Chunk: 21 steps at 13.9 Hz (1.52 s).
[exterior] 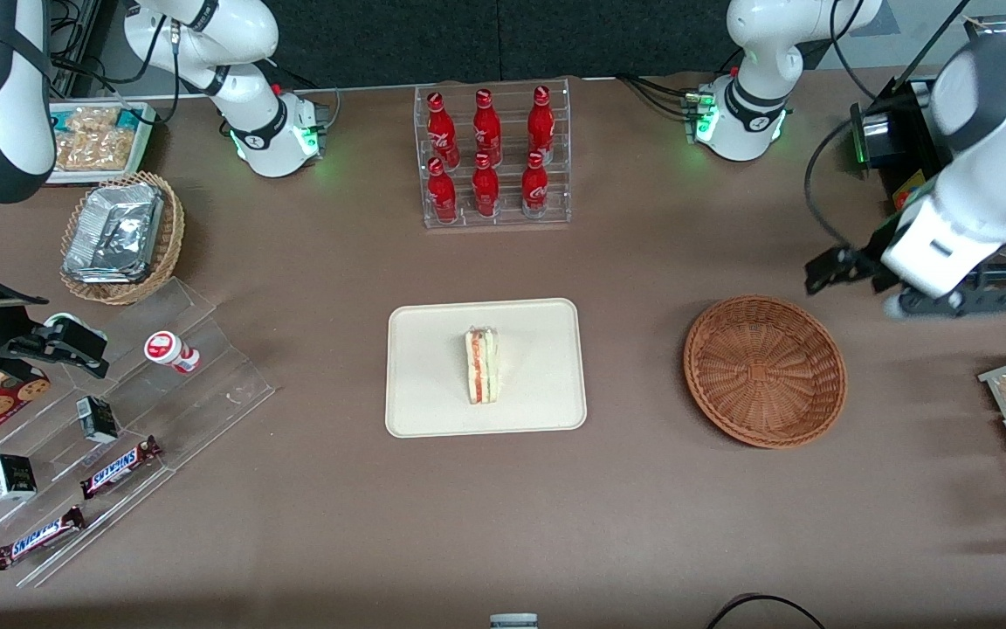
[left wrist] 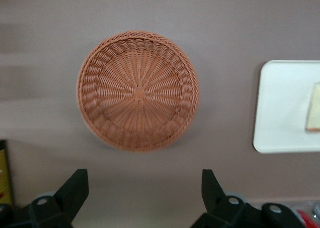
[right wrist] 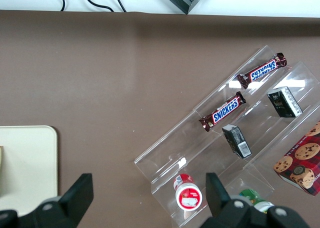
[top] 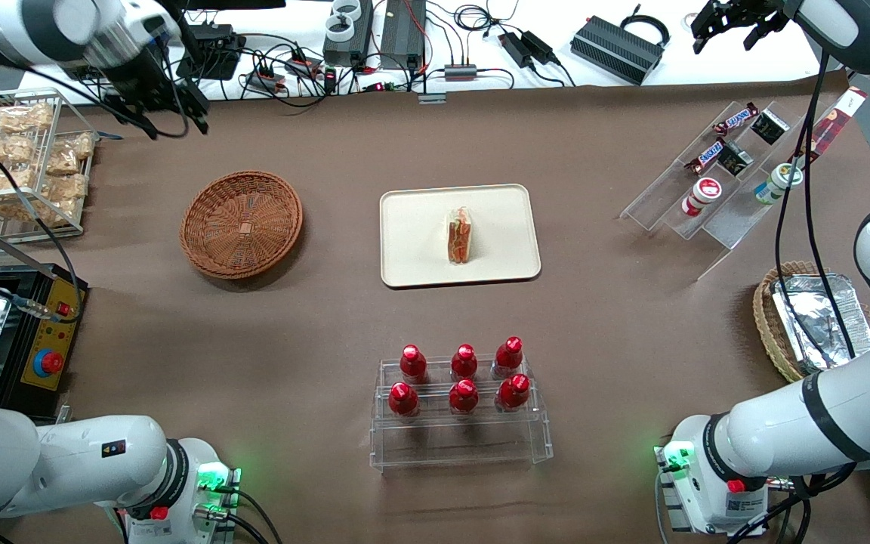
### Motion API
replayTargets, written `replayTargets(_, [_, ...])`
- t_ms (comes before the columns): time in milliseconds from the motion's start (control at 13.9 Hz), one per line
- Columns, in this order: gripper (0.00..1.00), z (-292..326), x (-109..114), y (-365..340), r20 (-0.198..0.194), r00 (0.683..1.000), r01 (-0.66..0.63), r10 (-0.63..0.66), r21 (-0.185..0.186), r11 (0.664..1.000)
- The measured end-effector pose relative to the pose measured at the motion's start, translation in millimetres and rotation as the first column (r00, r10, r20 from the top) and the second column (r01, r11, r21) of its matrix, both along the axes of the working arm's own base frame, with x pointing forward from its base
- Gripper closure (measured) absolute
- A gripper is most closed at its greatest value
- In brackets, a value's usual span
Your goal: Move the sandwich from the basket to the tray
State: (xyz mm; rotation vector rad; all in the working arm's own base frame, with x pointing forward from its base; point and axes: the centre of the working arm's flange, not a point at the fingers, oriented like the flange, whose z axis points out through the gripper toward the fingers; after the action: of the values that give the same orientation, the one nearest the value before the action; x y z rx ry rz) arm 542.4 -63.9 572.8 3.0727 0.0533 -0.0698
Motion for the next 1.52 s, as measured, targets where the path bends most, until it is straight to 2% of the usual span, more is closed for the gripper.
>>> replayTargets(216, [0.00,65.6,-9.0,-0.4,0.035,0.999,0.010,-0.010,0.006,1.000])
replayTargets(433, [0.00,83.0,-10.4,3.5,0.058,0.998,0.010,-0.012,0.039,0.999])
replayTargets(794, [0.00,69.4,-2.5,2.3,0.033,0.999,0.017,-0.019,0.048,0.999])
replayTargets(1010, [0.00,64.2,0.0,-1.5,0.027,0.999,0.032,-0.034,0.084,0.996])
replayTargets(1515, [0.00,58.9,3.6,4.3,0.018,1.000,0.022,-0.024,0.086,0.996])
